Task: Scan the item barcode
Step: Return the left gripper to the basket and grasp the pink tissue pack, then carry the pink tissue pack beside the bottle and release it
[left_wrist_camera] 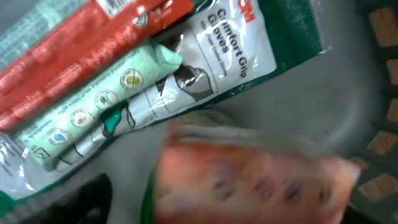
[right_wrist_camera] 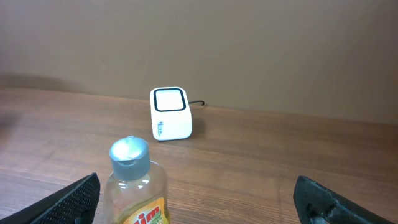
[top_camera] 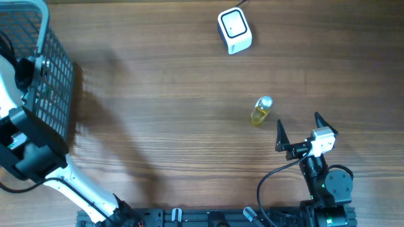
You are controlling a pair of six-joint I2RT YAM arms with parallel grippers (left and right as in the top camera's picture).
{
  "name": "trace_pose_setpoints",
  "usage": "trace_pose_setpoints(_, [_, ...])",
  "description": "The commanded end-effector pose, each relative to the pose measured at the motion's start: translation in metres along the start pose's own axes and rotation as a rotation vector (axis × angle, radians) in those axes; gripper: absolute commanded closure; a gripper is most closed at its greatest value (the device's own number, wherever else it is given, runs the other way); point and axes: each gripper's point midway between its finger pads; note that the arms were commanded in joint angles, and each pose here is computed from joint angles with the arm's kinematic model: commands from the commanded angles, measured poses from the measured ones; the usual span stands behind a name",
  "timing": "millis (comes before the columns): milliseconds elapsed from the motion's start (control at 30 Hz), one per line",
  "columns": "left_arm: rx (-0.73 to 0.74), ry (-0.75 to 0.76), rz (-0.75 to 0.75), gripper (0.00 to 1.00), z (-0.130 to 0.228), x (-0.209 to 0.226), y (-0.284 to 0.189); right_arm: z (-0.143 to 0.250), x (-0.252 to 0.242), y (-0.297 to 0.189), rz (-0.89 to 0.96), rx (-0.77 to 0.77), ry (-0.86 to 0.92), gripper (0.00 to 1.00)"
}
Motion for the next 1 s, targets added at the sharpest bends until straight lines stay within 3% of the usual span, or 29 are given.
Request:
trace_pose_setpoints(0, [0.031,0.002,-0.01,0.3,0.008,0.002,0.011,-0.003,0.003,0.0,-0.014,-0.015,-0.015,0.0])
trace_pose_setpoints(67, [0.025,0.002,-0.005,0.43,0.007,0.001,0.008,-0.003,0.003,0.0,-0.014,-0.015,-0.016,0.0])
trace_pose_setpoints(233, [-0.053,-0.002,0.053,0.51,-0.006,-0.005,-0.029,-0.003,0.003,0.0,-0.014,-0.015,-0.016,0.0])
trace_pose_setpoints(367, [-0.164,-0.013,0.137,0.5,-0.02,-0.01,-0.083,-0.003,0.003,0.0,-0.014,-0.015,-0.015,0.0])
trace_pose_setpoints(600, [-0.456,-0.038,0.36,0.51,-0.029,-0.004,-0.232,-0.003,0.003,0.0,-0.014,-0.015,-0.015,0.0])
trace_pose_setpoints(733, [-0.539,-0.007,0.49,0.5,0.003,0.004,-0.306,-0.003,0.003,0.0,-0.014,-0.015,-0.015,0.0])
trace_pose_setpoints(967, [-0.45,0.185,0.605,0.48,0.099,-0.016,-0.347,-0.003,0.003,0.0,-0.014,-0.014,-0.015,0.0])
Point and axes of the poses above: each gripper's point midway between its finger pads, its own y axis out along the fingers, its own x axis along the line the jaws close on, z = x × y, and after that the axes turned 12 degrees about -y, right-handed
